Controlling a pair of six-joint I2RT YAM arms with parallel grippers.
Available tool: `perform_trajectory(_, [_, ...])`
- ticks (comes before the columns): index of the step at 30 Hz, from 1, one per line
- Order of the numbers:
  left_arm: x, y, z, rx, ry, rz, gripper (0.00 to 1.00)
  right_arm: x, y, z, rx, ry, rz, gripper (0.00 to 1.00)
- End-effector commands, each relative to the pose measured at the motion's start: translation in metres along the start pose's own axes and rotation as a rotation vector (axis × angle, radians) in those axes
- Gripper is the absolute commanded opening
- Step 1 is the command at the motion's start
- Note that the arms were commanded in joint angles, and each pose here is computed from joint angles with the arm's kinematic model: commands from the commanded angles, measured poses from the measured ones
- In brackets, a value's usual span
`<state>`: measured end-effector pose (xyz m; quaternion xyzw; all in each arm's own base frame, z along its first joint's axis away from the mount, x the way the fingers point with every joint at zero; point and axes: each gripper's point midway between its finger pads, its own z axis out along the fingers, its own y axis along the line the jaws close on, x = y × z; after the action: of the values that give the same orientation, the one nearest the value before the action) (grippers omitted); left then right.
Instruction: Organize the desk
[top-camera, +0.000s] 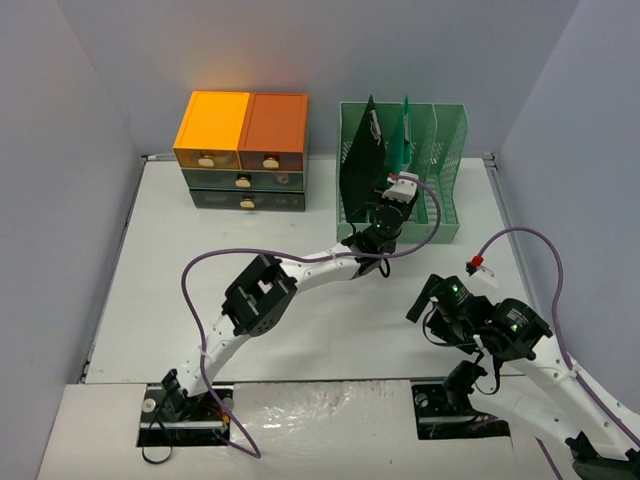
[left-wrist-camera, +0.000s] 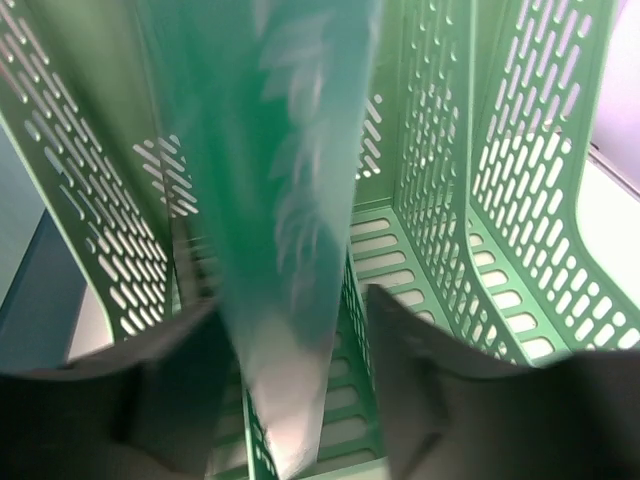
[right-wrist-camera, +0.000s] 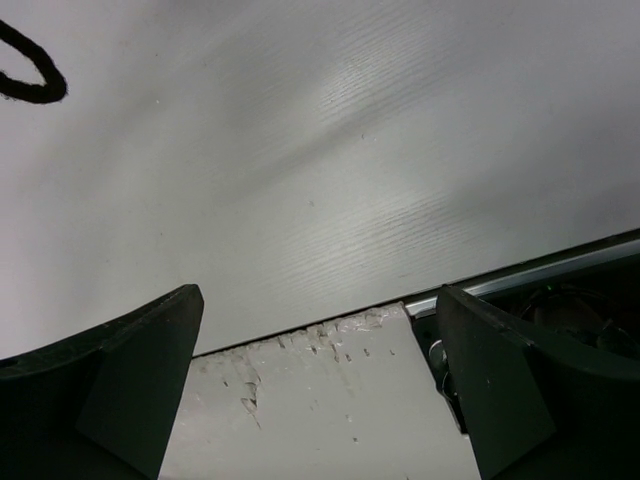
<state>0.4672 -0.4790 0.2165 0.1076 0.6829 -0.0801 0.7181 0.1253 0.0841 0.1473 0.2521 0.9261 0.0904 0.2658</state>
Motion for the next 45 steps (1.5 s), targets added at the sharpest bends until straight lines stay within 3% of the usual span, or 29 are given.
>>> perform_trajectory(1, [-0.080, -0.014, -0.009, 0.060, -0.142, -0.069, 0.83, -0.008, 0.006, -0.001, -0.009, -0.029, -0.009, 1.00])
perform_trajectory(4, [-0.118, -0.019, -0.021, 0.100, -0.189, -0.043, 0.88, -0.010, 0.007, 0.000, -0.007, -0.039, -0.011, 1.00])
perform_trajectory(12, [-0.225, -0.029, -0.085, 0.180, -0.285, 0.031, 0.90, -0.032, 0.018, -0.005, -0.021, -0.126, -0.020, 1.00])
perform_trajectory(18, [-0.266, -0.015, -0.142, 0.170, -0.229, 0.094, 0.91, -0.057, 0.031, -0.014, -0.038, -0.221, -0.029, 1.00])
perform_trajectory(22, [-0.236, 0.004, -0.178, 0.141, -0.042, 0.189, 0.91, -0.070, 0.035, -0.019, -0.042, -0.275, -0.038, 1.00])
perform_trajectory(24, [-0.225, 0.024, -0.202, 0.097, 0.042, 0.148, 0.91, -0.074, 0.035, -0.020, -0.040, -0.296, -0.059, 1.00])
perform_trajectory(25, [-0.207, 0.035, -0.216, 0.064, 0.106, 0.136, 0.91, -0.076, 0.036, -0.020, -0.039, -0.305, -0.071, 1.00])
perform_trajectory(27, [-0.148, 0.081, -0.249, -0.046, 0.293, 0.247, 0.91, -0.081, 0.040, -0.020, -0.045, -0.327, -0.085, 1.00])
perform_trajectory(28, [-0.133, 0.100, -0.261, -0.092, 0.350, 0.230, 0.92, -0.082, 0.041, -0.018, -0.046, -0.334, -0.092, 1.00])
perform_trajectory(29, [-0.127, 0.116, -0.273, -0.141, 0.380, 0.079, 0.93, -0.082, 0.041, -0.017, -0.044, -0.337, -0.115, 1.00])
perform_trajectory(32, [-0.085, 0.182, -0.321, -0.275, 0.537, 0.048, 0.97, -0.084, 0.046, -0.010, -0.041, -0.354, -0.136, 1.00])
perform_trajectory(35, [-0.056, 0.227, -0.356, -0.334, 0.591, -0.026, 0.97, -0.085, 0.047, -0.004, -0.029, -0.367, -0.156, 1.00])
perform_trajectory(39, [-0.040, 0.257, -0.378, -0.384, 0.594, -0.138, 0.97, -0.081, 0.054, 0.005, -0.044, -0.352, -0.163, 1.00])
perform_trajectory(45, [-0.020, 0.311, -0.400, -0.508, 0.663, -0.059, 0.97, -0.074, 0.069, 0.024, -0.021, -0.306, -0.167, 1.00])
